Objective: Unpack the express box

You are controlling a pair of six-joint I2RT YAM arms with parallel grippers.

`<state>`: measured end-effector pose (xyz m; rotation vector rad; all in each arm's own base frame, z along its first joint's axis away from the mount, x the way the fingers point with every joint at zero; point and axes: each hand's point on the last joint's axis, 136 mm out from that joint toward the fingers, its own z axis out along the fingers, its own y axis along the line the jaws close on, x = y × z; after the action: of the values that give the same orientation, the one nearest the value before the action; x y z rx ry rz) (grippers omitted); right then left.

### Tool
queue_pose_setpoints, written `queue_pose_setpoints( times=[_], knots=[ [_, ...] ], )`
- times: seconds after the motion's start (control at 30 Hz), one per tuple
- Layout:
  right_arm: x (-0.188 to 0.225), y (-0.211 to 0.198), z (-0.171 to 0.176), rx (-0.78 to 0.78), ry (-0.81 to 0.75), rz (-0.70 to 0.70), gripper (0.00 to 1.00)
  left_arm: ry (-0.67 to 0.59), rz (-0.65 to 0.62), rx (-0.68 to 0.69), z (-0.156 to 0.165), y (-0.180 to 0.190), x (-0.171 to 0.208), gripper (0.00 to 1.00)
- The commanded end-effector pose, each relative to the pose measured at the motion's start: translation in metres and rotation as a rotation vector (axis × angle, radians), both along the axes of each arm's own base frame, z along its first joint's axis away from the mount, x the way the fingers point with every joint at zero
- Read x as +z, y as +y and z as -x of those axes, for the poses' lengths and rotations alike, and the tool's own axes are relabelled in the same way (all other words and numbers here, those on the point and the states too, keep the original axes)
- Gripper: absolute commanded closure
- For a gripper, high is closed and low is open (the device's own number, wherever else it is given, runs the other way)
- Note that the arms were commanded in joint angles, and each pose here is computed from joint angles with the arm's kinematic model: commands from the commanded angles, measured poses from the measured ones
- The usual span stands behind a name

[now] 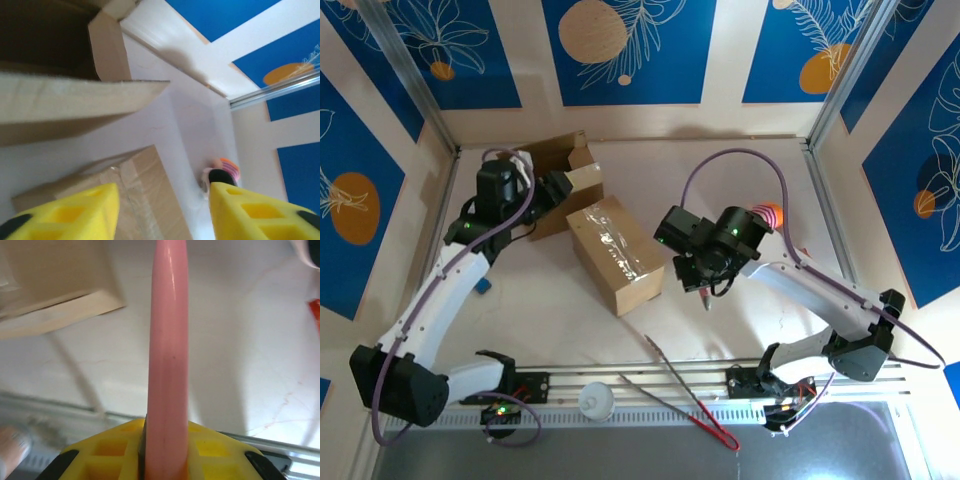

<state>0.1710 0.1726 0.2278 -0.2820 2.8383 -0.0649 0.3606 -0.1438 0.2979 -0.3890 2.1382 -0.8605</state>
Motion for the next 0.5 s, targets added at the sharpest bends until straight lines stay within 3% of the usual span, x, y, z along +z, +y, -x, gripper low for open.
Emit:
queue_pose_setpoints(
  times=[0.0,0.1,0.47],
  knots=[
    [-0.021,-0.02,-0.019,-0.161,-0.071,0.089,1.0,0.145,-0.221,0.003,-0.008,0.02,-0.049,0.64],
    [-0.045,-0.017,-0.018,-0.225,-0.045,0.09,1.0,0.177,-0.283,-0.017,-0.022,0.02,-0.069,0.73],
    [-0.106,0.051,-0.014,-0.251,0.057,-0.012,1.0,0.187,-0.42,0.007,-0.045,0.032,-0.111,0.74]
  ],
)
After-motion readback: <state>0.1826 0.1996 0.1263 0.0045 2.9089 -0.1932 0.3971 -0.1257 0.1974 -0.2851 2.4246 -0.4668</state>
